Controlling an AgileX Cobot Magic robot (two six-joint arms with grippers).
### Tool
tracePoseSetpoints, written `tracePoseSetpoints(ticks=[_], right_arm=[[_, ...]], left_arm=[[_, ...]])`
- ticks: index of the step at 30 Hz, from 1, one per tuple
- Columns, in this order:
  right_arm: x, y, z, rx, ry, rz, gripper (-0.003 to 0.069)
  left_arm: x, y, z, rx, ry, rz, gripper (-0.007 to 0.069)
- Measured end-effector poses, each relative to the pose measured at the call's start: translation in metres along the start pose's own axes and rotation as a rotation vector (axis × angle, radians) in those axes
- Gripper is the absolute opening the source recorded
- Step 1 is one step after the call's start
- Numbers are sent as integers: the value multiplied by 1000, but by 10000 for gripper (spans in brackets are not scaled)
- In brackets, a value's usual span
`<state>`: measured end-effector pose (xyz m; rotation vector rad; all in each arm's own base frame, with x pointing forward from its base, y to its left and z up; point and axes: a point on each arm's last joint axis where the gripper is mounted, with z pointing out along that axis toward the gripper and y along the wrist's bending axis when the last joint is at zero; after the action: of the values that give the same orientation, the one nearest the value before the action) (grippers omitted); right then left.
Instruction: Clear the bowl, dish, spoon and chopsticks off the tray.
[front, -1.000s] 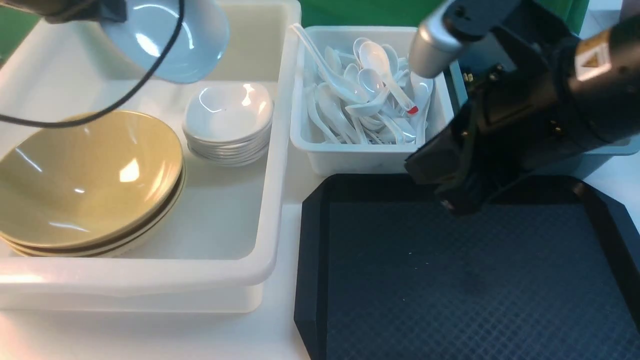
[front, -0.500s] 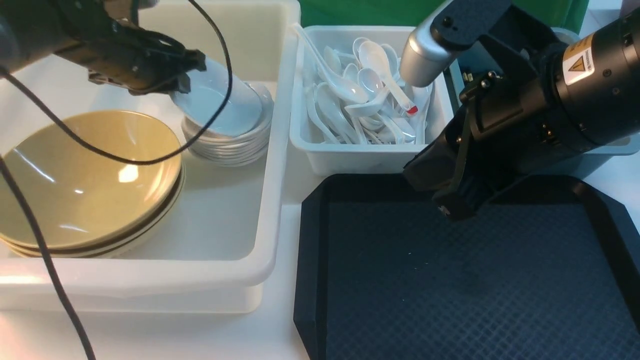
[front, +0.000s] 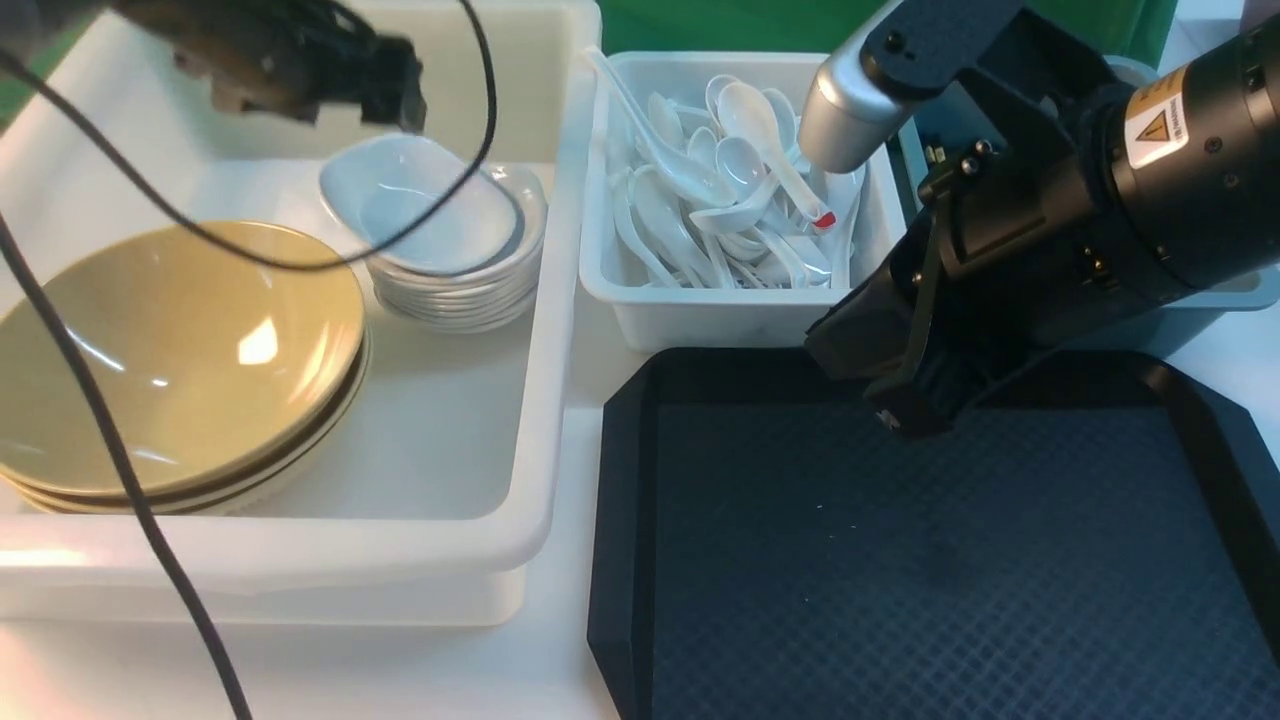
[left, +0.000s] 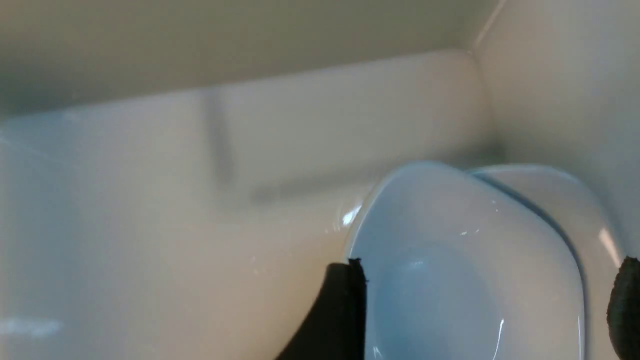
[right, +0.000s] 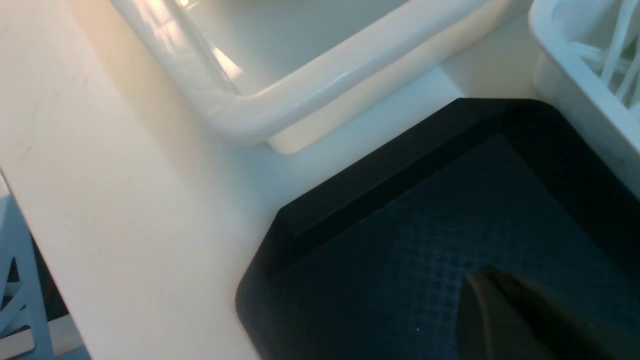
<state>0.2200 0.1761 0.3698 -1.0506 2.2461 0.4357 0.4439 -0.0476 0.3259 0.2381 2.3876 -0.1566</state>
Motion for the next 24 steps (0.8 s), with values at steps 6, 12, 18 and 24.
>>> tracePoseSetpoints(ticks=[6, 12, 18, 24], right_arm=[[1, 0, 0, -4, 10, 0, 45], [1, 0, 0, -4, 16, -3, 45], [3, -1, -1, 16, 26, -26, 45], [-2, 0, -17, 50, -69, -41, 45]], left_arm=[[-12, -2, -23, -5, -23, 15, 514], [-2, 2, -14, -37, 41, 41, 167], [8, 1, -46, -65, 95, 71, -3], [30, -17, -168, -79, -58, 85, -10]])
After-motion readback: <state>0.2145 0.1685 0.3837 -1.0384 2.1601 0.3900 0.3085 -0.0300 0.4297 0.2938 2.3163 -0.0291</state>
